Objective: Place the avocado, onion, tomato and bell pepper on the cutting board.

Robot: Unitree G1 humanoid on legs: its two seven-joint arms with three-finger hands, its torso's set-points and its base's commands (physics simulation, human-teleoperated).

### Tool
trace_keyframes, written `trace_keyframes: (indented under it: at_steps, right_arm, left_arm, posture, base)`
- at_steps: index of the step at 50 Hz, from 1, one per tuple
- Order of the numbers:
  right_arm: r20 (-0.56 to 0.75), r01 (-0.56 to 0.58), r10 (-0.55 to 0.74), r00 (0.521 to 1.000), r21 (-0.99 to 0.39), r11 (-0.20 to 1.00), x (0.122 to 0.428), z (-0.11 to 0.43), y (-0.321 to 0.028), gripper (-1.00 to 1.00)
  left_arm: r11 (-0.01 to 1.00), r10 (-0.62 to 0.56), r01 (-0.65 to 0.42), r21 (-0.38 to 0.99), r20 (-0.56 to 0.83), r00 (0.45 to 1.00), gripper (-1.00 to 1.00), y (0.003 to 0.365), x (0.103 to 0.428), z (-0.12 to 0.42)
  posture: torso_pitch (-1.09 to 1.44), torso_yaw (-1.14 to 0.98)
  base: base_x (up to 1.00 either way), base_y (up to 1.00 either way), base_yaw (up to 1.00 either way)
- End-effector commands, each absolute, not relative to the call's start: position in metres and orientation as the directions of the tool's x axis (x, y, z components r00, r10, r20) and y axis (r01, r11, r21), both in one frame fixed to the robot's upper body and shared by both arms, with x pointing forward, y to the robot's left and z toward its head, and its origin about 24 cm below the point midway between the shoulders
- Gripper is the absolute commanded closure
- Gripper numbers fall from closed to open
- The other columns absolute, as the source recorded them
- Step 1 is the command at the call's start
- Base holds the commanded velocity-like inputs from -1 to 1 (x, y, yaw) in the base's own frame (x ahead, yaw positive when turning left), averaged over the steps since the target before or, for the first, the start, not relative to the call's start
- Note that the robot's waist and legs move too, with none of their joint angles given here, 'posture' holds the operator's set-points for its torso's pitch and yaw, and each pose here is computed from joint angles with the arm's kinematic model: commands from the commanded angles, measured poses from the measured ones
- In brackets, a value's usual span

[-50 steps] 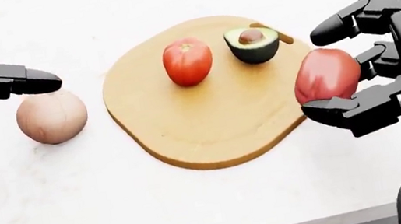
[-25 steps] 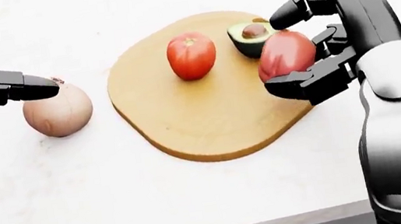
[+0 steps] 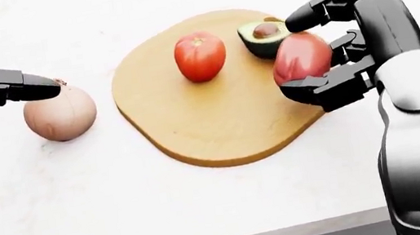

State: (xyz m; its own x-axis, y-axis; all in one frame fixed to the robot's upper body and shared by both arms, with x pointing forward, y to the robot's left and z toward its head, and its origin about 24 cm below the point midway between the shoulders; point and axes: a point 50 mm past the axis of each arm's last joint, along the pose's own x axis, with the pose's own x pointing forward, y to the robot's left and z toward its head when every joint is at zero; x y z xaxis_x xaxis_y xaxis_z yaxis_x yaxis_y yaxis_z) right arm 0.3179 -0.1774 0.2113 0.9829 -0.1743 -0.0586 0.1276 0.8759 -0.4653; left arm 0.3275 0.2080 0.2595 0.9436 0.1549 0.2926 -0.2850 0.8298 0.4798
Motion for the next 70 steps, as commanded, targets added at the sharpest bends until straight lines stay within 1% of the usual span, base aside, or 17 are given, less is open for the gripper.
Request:
trace_keyframes:
  at_steps: [1, 12, 18, 26, 28, 32, 36, 37, 38, 39, 40, 46, 52, 57, 59, 66, 70]
  right_arm:
    - [0.045, 0.170, -0.169, 0.985, -0.468, 0.867, 0.315, 0.231, -0.176, 0.26]
    - [0.039, 0.163, -0.164, 0.986, -0.467, 0.869, 0.315, 0.227, -0.175, 0.19]
    - [0.038, 0.165, -0.167, 0.985, -0.468, 0.868, 0.313, 0.227, -0.175, 0.11]
    - [0.038, 0.160, -0.161, 0.986, -0.471, 0.868, 0.313, 0.228, -0.174, -0.07]
    - [0.037, 0.160, -0.162, 0.986, -0.471, 0.867, 0.313, 0.228, -0.174, -0.22]
    - [0.038, 0.159, -0.160, 0.986, -0.474, 0.866, 0.312, 0.229, -0.174, -0.26]
    - [0.038, 0.160, -0.161, 0.986, -0.474, 0.866, 0.311, 0.229, -0.175, -0.49]
    - [0.040, 0.161, -0.161, 0.986, -0.473, 0.866, 0.311, 0.230, -0.175, -0.74]
    - [0.041, 0.161, -0.161, 0.986, -0.474, 0.866, 0.310, 0.231, -0.175, -0.79]
    - [0.043, 0.165, -0.164, 0.985, -0.473, 0.865, 0.310, 0.231, -0.175, -0.95]
    - [0.041, 0.164, -0.165, 0.986, -0.474, 0.865, 0.310, 0.230, -0.175, -1.00]
    - [0.060, 0.184, -0.177, 0.982, -0.479, 0.858, 0.303, 0.238, -0.178, -1.00]
    - [0.111, 0.234, -0.206, 0.972, -0.470, 0.851, 0.278, 0.248, -0.185, -1.00]
    - [0.139, 0.253, -0.213, 0.967, -0.468, 0.847, 0.261, 0.250, -0.188, -1.00]
    - [0.143, 0.255, -0.212, 0.967, -0.469, 0.846, 0.257, 0.249, -0.188, -1.00]
    - [0.154, 0.262, -0.214, 0.964, -0.462, 0.847, 0.250, 0.243, -0.190, -1.00]
    - [0.156, 0.269, -0.222, 0.963, -0.459, 0.847, 0.249, 0.243, -0.192, -1.00]
  left_arm:
    - [0.819, 0.147, -0.328, 0.471, 0.380, 0.913, -1.00, 0.206, 0.322, 0.278]
    - [0.816, 0.149, -0.330, 0.474, 0.379, 0.913, -1.00, 0.207, 0.321, 0.276]
    - [0.815, 0.149, -0.332, 0.475, 0.381, 0.912, -1.00, 0.209, 0.320, 0.276]
    - [0.813, 0.151, -0.333, 0.477, 0.381, 0.912, -1.00, 0.210, 0.319, 0.275]
    - [0.813, 0.152, -0.335, 0.476, 0.382, 0.912, -1.00, 0.210, 0.319, 0.276]
    - [0.811, 0.154, -0.337, 0.478, 0.383, 0.911, -1.00, 0.211, 0.319, 0.276]
    - [0.813, 0.153, -0.337, 0.475, 0.383, 0.911, -1.00, 0.210, 0.319, 0.276]
    - [0.812, 0.152, -0.336, 0.476, 0.383, 0.911, -1.00, 0.210, 0.319, 0.276]
    - [0.813, 0.154, -0.337, 0.475, 0.383, 0.911, -1.00, 0.210, 0.319, 0.276]
    - [0.813, 0.153, -0.336, 0.475, 0.384, 0.911, -1.00, 0.210, 0.320, 0.277]
    - [0.814, 0.154, -0.337, 0.473, 0.383, 0.911, -1.00, 0.210, 0.320, 0.277]
    - [0.815, 0.153, -0.334, 0.474, 0.381, 0.912, -1.00, 0.212, 0.321, 0.276]
    - [0.829, 0.151, -0.322, 0.457, 0.371, 0.916, -1.00, 0.211, 0.324, 0.282]
    - [0.864, 0.133, -0.271, 0.425, 0.327, 0.936, -1.00, 0.213, 0.326, 0.284]
    - [0.885, 0.108, -0.227, 0.407, 0.294, 0.950, -1.00, 0.211, 0.329, 0.281]
    - [0.884, 0.046, -0.149, 0.443, 0.235, 0.971, -1.00, 0.207, 0.347, 0.271]
    - [0.885, 0.033, -0.126, 0.449, 0.210, 0.977, -1.00, 0.207, 0.345, 0.267]
  posture:
    - [0.00, 0.00]
    - [0.00, 0.00]
    - [0.00, 0.00]
    - [0.00, 0.00]
    - [0.00, 0.00]
    - [0.00, 0.00]
    - [0.00, 0.00]
    - [0.00, 0.00]
    - [0.00, 0.00]
    - [0.00, 0.00]
    - [0.00, 0.00]
    - [0.00, 0.00]
    - [0.00, 0.00]
    - [0.00, 0.00]
    - [0.00, 0.00]
    - [0.00, 0.00]
    - [0.00, 0.00]
  base:
    - [0.00, 0.00, 0.00]
    - [0.00, 0.00, 0.00]
    - [0.00, 0.00, 0.00]
    - [0.00, 0.00, 0.00]
    - [0.00, 0.00, 0.00]
    - [0.00, 0.00, 0.00]
    - [0.00, 0.00, 0.00]
    - [0.00, 0.00, 0.00]
    - [0.00, 0.00, 0.00]
    - [0.00, 0.00, 0.00]
    - [0.00, 0.00, 0.00]
    - [0.00, 0.00, 0.00]
    - [0.00, 0.00, 0.00]
    - [0.00, 0.00, 0.00]
    - [0.00, 0.00, 0.00]
    - [0.00, 0.00, 0.00]
    - [0.00, 0.00, 0.00]
